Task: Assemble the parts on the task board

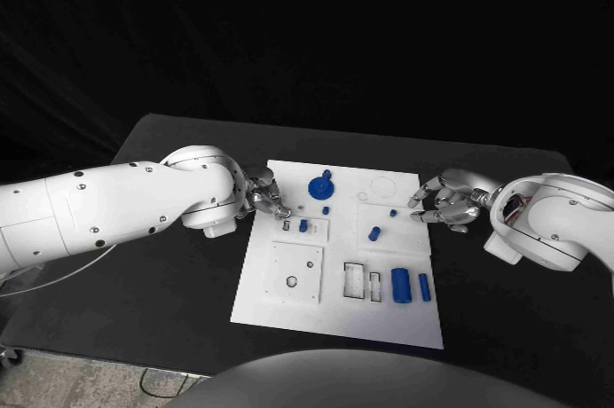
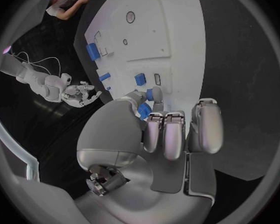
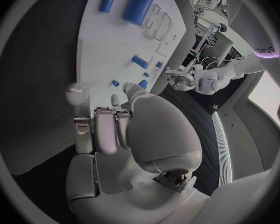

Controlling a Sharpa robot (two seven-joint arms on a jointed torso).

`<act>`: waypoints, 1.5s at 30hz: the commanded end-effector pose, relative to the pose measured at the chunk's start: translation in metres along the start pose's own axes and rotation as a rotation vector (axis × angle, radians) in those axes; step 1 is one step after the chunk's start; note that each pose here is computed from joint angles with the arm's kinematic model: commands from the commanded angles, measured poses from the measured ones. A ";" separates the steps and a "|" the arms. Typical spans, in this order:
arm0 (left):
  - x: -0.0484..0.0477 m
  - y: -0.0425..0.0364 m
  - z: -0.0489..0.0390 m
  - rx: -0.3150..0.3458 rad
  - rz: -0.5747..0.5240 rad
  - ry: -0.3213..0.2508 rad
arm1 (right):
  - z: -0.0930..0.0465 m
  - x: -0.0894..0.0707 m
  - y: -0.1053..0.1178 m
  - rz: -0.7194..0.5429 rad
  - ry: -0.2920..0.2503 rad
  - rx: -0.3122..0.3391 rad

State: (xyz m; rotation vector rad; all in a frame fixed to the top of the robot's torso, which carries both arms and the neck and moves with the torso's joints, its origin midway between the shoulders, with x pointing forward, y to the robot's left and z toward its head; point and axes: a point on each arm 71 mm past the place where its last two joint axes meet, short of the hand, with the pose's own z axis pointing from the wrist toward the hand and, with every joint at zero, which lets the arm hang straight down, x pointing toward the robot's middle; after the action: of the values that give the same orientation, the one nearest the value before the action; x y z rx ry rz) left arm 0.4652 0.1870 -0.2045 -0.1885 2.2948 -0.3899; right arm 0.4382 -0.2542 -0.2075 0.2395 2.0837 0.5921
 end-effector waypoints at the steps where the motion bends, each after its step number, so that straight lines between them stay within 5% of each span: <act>1: -0.0046 -0.0024 -0.0023 -0.001 0.014 0.064 | 0.000 0.001 0.000 -0.003 0.011 0.005; 12: -0.0187 -0.0043 0.0004 -0.046 0.060 0.216 | 0.000 0.002 0.000 -0.003 0.012 0.006; 22: -0.0226 -0.0072 0.0090 -0.077 0.134 0.252 | 0.001 0.002 0.002 -0.003 0.012 0.002; 31: -0.0240 -0.0188 0.0187 -0.083 0.172 0.255 | 0.001 0.002 0.003 -0.004 0.013 -0.003; 45: -0.0182 -0.0284 0.0300 -0.100 0.229 0.284 | 0.002 0.003 0.004 -0.005 0.018 -0.005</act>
State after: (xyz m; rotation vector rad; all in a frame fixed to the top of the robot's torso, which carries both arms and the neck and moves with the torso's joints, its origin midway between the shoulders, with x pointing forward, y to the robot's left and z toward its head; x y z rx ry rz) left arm 0.5013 0.1585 -0.2002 0.0344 2.5581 -0.2262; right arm 0.4382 -0.2499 -0.2077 0.2347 2.0871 0.5974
